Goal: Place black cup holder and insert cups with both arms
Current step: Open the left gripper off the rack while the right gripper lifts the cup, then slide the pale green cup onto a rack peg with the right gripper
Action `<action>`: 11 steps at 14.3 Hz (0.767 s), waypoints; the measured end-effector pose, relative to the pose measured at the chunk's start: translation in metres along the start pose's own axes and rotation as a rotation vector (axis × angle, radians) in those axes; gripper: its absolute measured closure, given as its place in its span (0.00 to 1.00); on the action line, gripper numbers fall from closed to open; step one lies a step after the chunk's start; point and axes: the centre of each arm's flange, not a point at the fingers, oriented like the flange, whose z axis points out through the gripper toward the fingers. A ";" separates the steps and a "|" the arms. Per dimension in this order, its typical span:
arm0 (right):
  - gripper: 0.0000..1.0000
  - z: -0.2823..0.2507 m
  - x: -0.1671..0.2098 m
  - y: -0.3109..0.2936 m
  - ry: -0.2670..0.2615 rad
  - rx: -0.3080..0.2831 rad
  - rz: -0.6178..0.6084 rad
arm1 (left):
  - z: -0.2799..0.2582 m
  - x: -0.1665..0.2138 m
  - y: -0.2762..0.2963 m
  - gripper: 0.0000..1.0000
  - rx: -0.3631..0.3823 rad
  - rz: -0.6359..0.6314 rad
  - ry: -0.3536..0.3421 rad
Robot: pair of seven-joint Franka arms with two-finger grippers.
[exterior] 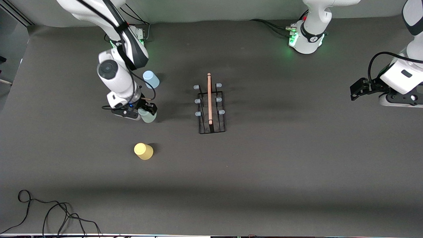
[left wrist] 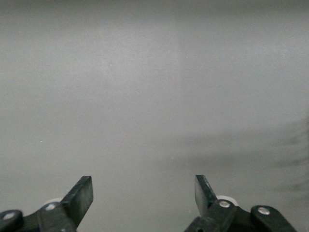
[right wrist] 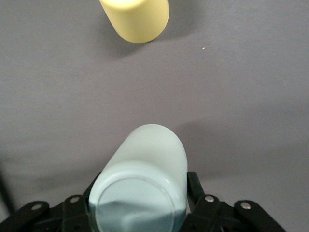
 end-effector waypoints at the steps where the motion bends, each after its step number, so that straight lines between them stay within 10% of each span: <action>1: 0.30 -0.019 -0.003 -0.004 0.005 0.010 0.029 | -0.001 -0.001 0.000 0.04 0.001 0.001 -0.003; 11: 0.30 -0.069 -0.143 -0.141 0.010 0.097 0.205 | -0.009 -0.005 0.001 0.00 0.004 0.020 0.005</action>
